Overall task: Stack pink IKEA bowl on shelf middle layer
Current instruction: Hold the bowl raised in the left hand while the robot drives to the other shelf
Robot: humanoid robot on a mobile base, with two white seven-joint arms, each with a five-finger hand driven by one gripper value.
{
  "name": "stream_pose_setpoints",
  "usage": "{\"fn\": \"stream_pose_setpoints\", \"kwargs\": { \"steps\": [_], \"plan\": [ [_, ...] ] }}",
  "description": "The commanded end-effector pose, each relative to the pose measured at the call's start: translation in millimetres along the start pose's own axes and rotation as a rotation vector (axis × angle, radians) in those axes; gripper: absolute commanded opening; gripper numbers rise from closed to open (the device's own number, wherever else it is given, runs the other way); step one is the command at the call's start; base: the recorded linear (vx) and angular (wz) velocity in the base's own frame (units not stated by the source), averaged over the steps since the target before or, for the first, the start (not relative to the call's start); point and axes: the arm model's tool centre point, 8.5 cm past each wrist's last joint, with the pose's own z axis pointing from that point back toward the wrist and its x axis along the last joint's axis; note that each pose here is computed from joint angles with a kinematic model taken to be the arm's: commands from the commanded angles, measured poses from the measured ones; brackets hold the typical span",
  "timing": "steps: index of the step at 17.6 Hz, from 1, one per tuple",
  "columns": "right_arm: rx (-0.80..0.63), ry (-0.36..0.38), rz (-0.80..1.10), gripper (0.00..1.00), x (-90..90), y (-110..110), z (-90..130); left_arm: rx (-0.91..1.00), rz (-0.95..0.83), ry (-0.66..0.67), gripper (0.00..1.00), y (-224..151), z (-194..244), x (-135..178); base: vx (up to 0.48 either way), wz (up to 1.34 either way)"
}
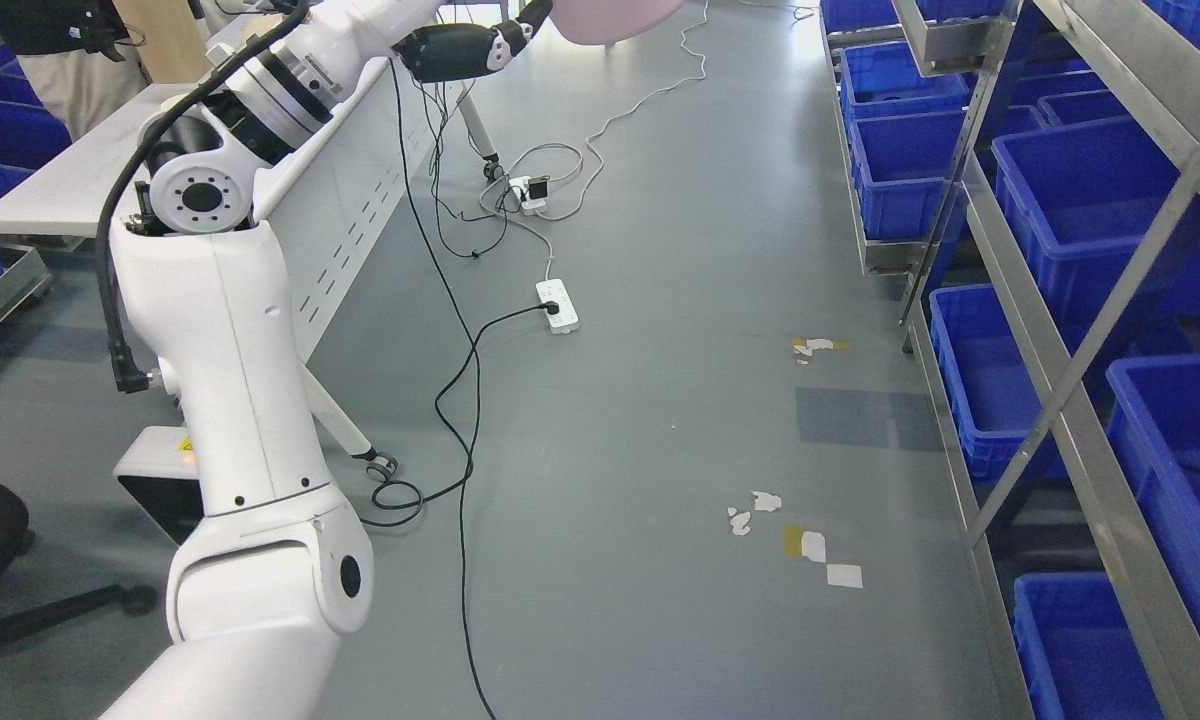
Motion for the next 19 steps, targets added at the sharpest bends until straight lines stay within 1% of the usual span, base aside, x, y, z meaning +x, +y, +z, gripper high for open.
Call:
{"fn": "stream_pose_setpoints", "kwargs": {
  "steps": [1,12,19],
  "plan": [
    [-0.017,-0.017,0.001,1.0,5.6,-10.9,-3.2,-0.008,-0.014,0.009,0.01,3.2,4.5,-2.9,0.409,-0.01],
    [-0.017,-0.017,0.003,1.0,5.6,-10.9,-3.2,-0.009,-0.013,0.007,0.01,2.6,3.8,-2.6,0.402,0.02],
    [-0.017,-0.017,0.001,1.0,5.6,-10.9,-3.2,-0.016,-0.015,-0.002,0.01,1.8,0.6,-0.4,0.316,0.08]
  ]
}}
